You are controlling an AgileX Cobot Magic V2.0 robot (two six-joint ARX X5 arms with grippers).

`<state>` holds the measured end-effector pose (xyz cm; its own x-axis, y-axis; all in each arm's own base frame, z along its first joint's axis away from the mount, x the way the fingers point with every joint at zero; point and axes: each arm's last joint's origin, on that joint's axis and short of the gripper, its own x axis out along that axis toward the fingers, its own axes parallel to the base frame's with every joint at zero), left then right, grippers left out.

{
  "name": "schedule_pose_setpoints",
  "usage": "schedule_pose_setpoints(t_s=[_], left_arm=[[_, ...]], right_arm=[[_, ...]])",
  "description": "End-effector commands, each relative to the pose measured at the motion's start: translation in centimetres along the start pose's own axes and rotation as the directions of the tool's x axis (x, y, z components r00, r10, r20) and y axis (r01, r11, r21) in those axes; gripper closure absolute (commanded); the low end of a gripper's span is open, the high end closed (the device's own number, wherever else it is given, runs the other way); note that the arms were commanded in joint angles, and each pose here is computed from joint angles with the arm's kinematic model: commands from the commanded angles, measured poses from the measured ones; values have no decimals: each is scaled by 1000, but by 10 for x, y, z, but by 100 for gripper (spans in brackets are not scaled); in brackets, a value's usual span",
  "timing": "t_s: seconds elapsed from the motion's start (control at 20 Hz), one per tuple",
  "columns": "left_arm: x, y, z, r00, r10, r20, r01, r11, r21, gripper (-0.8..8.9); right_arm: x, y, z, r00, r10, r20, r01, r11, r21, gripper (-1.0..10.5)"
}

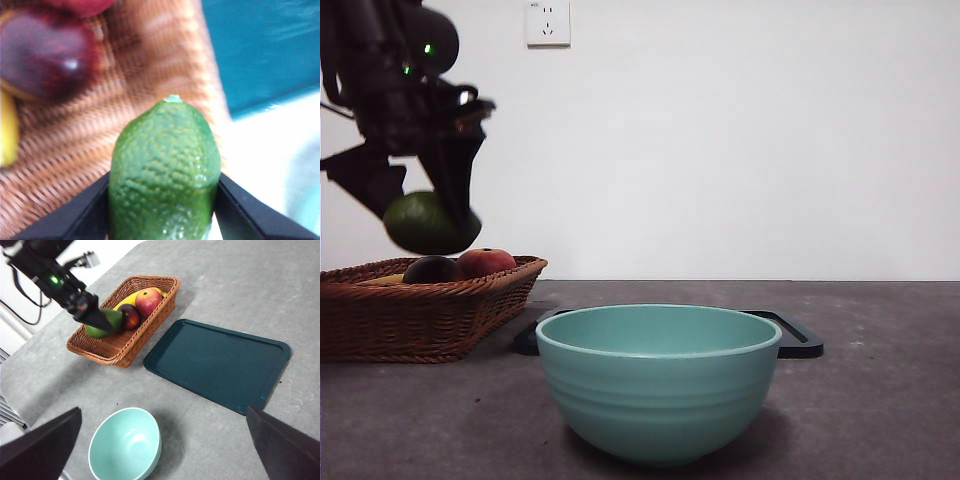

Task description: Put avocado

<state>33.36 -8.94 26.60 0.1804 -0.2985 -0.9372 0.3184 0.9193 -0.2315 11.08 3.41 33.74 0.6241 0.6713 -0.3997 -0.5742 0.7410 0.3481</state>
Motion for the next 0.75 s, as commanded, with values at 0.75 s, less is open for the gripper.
schedule_pose_setpoints(t_s=[0.75], left_arm=[[-9,-204,-82,971,-214,-108,238,800,551,606]], right_arm=[[-2,2,4,1000,5,13,-5,1000,-3,375]])
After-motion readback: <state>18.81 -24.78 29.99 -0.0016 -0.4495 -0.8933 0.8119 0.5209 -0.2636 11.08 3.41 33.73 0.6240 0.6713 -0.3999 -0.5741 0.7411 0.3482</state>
